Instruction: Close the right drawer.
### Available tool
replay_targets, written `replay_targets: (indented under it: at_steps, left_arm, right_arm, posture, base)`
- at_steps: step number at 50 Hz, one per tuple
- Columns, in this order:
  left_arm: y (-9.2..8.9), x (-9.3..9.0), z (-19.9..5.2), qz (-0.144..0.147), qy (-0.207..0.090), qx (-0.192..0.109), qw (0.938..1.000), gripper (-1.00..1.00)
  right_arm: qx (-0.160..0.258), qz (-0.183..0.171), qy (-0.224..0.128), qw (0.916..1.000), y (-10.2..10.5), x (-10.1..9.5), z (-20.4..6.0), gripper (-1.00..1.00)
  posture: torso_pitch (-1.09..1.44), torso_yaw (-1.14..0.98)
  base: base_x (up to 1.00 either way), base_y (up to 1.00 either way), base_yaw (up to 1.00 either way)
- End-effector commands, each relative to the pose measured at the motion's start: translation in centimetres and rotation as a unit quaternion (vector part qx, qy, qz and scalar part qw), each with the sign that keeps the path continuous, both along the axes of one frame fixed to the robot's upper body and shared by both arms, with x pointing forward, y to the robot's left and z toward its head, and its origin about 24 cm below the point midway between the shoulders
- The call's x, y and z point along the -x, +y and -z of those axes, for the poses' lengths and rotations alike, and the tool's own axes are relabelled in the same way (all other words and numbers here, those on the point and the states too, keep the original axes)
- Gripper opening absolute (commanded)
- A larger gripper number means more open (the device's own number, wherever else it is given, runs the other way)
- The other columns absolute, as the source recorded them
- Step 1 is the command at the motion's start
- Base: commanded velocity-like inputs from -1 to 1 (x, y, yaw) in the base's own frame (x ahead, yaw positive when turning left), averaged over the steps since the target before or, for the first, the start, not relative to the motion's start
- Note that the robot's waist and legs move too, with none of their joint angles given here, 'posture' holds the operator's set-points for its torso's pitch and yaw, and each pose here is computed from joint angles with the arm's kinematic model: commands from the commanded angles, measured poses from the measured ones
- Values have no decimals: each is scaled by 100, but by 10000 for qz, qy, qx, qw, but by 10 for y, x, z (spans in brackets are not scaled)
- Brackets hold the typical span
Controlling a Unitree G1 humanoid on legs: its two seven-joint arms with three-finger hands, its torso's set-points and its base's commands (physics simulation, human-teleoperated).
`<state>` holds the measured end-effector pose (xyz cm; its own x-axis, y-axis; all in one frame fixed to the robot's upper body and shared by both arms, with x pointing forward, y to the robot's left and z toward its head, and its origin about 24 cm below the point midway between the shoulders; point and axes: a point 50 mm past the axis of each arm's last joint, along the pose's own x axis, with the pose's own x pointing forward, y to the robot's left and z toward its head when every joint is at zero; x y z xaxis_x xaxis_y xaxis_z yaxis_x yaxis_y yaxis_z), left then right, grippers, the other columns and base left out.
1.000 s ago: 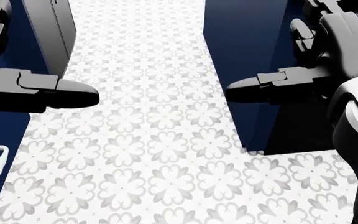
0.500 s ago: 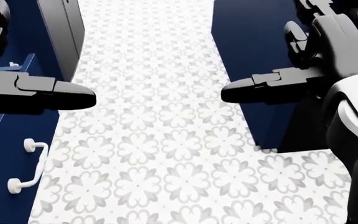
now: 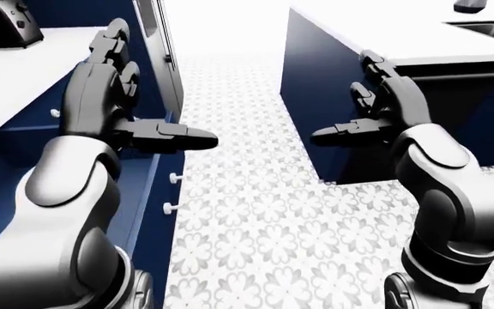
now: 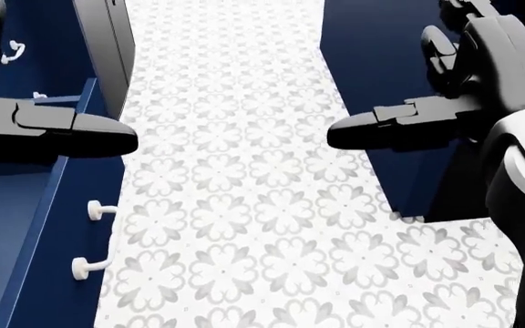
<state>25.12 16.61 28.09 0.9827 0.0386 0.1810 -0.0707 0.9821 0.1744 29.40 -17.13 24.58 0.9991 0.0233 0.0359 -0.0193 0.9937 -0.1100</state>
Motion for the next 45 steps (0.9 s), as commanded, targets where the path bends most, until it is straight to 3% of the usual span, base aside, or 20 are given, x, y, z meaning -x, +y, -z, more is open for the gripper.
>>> replay_targets:
  at_steps: [1, 45]
  left_arm:
    - [-2, 2, -8, 36, -274, -32, 9996, 100]
    - [0, 5, -11, 34, -302, -26, 9995, 100]
  right_arm:
    - [23, 60, -338, 9994, -2, 2, -12, 100]
    - [14, 8, -353, 9994, -1, 5, -14, 100]
  posture:
    - [0, 0]
    - [0, 0]
  base:
    - [0, 23, 0]
    - [0, 22, 0]
